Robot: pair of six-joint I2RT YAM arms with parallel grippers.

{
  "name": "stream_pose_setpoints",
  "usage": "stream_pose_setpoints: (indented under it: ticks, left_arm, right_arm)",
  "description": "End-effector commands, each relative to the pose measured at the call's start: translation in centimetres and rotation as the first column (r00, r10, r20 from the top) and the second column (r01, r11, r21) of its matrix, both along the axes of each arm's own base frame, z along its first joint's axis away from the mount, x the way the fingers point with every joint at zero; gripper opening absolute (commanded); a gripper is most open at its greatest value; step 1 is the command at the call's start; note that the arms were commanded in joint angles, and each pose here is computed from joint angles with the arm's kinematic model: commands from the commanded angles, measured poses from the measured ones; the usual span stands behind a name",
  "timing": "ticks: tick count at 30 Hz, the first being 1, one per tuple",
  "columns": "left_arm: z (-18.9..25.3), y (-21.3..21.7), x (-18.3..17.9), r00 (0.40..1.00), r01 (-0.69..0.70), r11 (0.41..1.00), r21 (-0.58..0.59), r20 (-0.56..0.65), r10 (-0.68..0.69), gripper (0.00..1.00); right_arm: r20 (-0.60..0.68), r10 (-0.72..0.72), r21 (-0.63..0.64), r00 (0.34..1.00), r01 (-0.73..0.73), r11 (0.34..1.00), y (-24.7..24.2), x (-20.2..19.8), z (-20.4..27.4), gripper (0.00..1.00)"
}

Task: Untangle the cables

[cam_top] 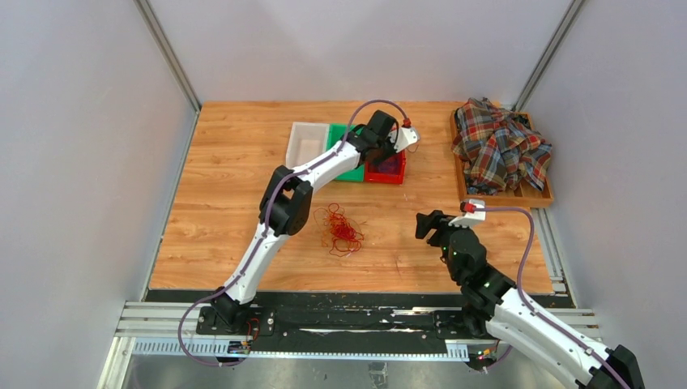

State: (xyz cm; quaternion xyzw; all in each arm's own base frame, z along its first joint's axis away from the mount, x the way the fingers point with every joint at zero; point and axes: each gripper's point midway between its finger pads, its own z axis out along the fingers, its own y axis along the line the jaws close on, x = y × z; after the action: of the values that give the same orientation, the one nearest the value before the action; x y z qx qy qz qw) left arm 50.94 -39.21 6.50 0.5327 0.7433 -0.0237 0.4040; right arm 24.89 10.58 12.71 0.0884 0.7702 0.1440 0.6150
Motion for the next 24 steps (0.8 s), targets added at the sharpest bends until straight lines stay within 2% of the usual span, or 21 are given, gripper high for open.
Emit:
stream_pose_setpoints:
  ticks: [1,8,10,14,18,24]
  left_arm:
    - [5.1,-0.3,0.3,0.997,-0.002,1.0,-0.022,0.072,0.003,0.28]
    - [10.9,0.2,-0.3,0.994,-0.001,0.999,-0.046,0.107,0.006,0.58]
    - [11.4,0.6,-0.5,0.994,0.009,1.0,-0.021,0.113,-0.006,0.68]
    - [12.8,1.5,-0.8,0.992,0.01,1.0,0.008,0.127,-0.011,0.79]
    - [15.2,2.4,-1.8,0.992,0.024,1.0,0.003,0.12,-0.024,0.99]
    - [18.0,5.5,-5.6,0.997,0.067,0.998,0.012,0.028,-0.068,0.98]
  right_arm:
    - [0.051,-0.013,0.017,0.999,0.012,1.0,0.0,0.6,2.5,0.71]
    - [0.06,-0.006,-0.004,0.998,0.006,1.0,-0.1,0.7,3.7,0.72]
    - [0.063,-0.001,-0.015,0.998,0.002,1.0,-0.1,0.7,4.1,0.72]
    - [0.064,0.004,-0.027,0.998,-0.003,1.0,-0.1,0.6,4.8,0.72]
    - [0.067,0.007,-0.036,0.998,-0.005,0.999,-0.1,0.6,5.2,0.72]
    - [0.052,0.02,-0.048,0.998,-0.017,0.999,0.3,0.9,5.4,0.74]
